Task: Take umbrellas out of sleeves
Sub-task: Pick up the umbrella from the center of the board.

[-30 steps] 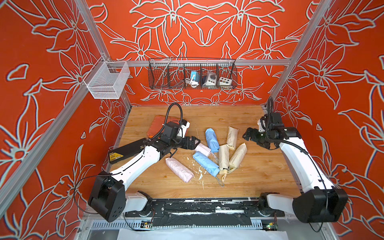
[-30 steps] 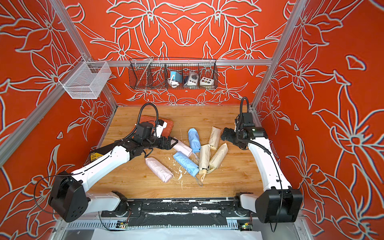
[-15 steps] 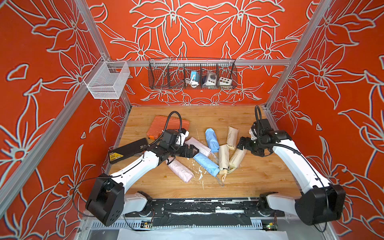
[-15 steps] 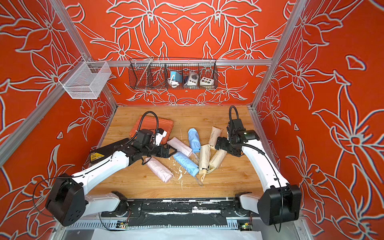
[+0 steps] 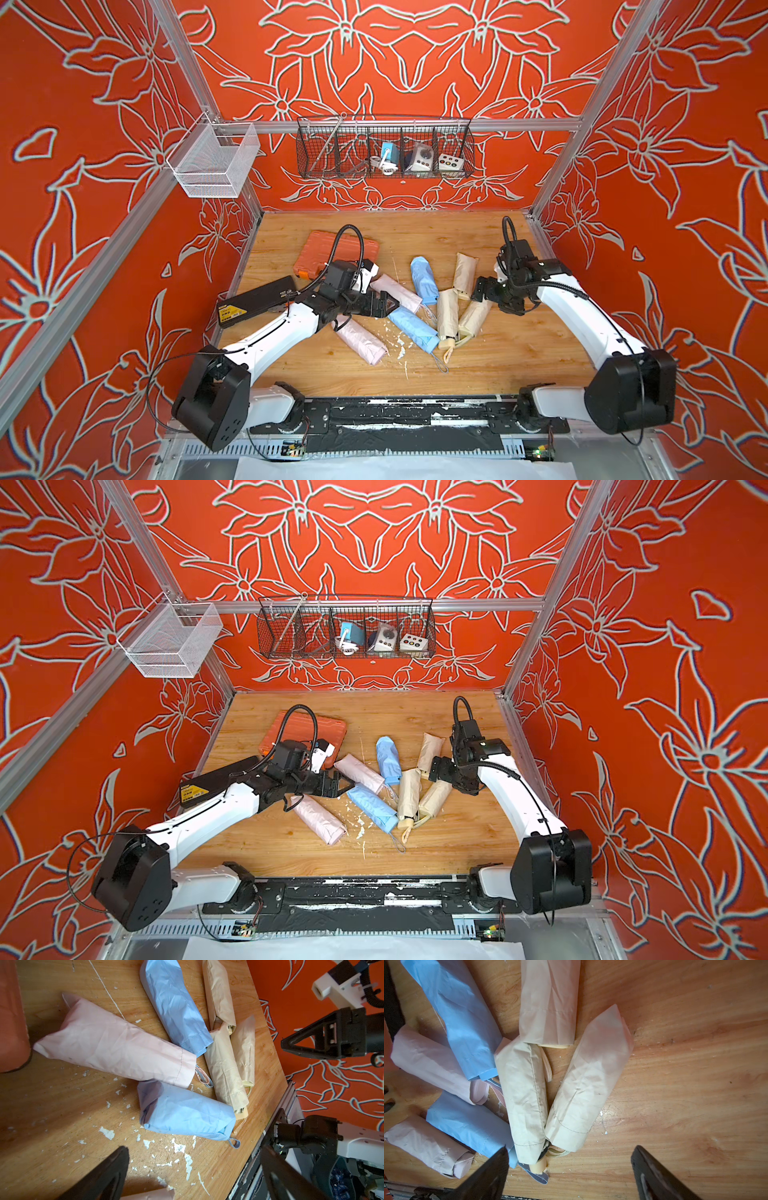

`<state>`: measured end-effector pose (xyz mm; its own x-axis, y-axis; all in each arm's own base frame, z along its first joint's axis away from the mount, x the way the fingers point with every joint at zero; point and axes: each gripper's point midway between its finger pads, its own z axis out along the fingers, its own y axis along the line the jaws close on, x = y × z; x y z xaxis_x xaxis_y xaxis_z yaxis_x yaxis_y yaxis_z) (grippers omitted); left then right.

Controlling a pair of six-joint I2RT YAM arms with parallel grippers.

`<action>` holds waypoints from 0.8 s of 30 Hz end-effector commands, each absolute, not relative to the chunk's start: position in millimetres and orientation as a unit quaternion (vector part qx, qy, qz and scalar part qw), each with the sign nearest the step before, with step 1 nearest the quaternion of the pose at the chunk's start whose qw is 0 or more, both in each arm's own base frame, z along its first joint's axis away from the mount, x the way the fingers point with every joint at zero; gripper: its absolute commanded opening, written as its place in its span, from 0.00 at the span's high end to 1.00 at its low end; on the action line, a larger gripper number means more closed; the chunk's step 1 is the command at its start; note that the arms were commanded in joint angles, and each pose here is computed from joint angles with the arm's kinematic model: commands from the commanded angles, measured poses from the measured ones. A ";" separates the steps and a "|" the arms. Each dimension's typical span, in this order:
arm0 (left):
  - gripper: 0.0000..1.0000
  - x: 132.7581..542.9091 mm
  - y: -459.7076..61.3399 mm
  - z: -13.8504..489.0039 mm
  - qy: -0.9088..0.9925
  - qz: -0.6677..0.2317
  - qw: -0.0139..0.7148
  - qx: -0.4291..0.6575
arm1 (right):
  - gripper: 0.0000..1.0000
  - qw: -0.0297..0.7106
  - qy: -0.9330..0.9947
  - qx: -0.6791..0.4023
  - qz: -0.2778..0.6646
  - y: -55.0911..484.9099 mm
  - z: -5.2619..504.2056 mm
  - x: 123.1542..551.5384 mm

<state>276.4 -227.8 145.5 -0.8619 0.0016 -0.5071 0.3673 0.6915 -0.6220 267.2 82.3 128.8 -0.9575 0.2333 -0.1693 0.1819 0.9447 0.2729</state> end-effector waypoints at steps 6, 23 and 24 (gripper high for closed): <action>0.03 274.0 -234.2 140.7 0.883 -0.394 0.232 0.108 | 0.08 0.079 0.983 0.121 0.115 81.5 117.9 274.4; 0.03 273.2 -236.0 126.1 0.890 -0.386 0.209 0.120 | 0.17 0.027 0.981 0.164 0.104 83.8 67.3 278.8; 0.03 273.4 -236.1 125.2 0.891 -0.385 0.208 0.121 | 0.17 0.025 0.981 0.166 0.102 83.5 65.0 279.5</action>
<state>273.9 -232.4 125.1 -0.8882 0.0288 -0.4585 0.3524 0.6831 -0.6397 277.7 84.4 71.2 -0.9539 0.2995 -0.0216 0.2875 0.9317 0.2222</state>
